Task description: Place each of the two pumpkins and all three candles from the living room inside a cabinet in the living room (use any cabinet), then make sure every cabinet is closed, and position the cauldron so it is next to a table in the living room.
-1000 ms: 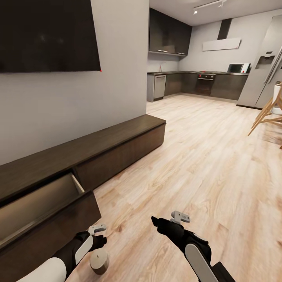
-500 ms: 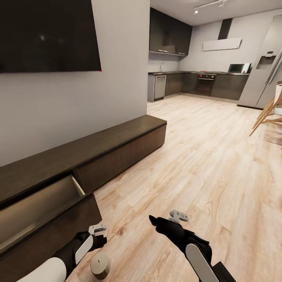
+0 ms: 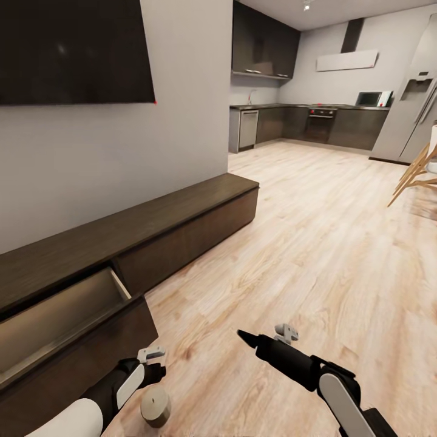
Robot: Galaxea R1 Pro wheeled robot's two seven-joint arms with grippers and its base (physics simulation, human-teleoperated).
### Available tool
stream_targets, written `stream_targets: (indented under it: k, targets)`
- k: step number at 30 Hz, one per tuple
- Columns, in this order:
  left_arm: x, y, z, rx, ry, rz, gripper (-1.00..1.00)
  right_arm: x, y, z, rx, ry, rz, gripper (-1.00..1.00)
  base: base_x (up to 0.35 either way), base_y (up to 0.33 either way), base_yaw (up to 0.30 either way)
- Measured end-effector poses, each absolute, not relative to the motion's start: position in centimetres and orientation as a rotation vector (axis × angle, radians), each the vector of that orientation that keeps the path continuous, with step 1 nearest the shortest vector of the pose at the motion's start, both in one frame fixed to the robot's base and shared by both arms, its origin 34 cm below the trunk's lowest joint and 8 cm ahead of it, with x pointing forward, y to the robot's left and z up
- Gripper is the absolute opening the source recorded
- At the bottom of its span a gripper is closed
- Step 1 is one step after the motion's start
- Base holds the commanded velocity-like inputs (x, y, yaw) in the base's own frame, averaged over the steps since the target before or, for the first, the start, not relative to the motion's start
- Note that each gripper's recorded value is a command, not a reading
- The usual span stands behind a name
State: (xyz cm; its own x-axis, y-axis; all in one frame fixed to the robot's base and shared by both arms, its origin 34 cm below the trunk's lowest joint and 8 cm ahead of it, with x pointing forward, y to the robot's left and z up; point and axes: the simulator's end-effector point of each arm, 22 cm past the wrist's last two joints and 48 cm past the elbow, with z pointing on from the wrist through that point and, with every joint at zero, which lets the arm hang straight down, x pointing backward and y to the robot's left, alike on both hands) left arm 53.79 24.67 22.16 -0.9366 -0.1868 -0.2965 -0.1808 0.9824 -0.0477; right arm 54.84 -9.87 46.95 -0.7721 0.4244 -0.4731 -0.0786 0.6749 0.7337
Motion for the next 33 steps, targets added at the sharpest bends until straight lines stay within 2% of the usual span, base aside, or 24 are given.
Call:
stream_targets:
  k: [33]
  targets:
    - [50.8,24.7,16.1,-0.283,2.898,-0.022,1.00,53.8,-10.1,40.3,0.351,2.371,1.043,1.00,0.000,0.000,0.000]
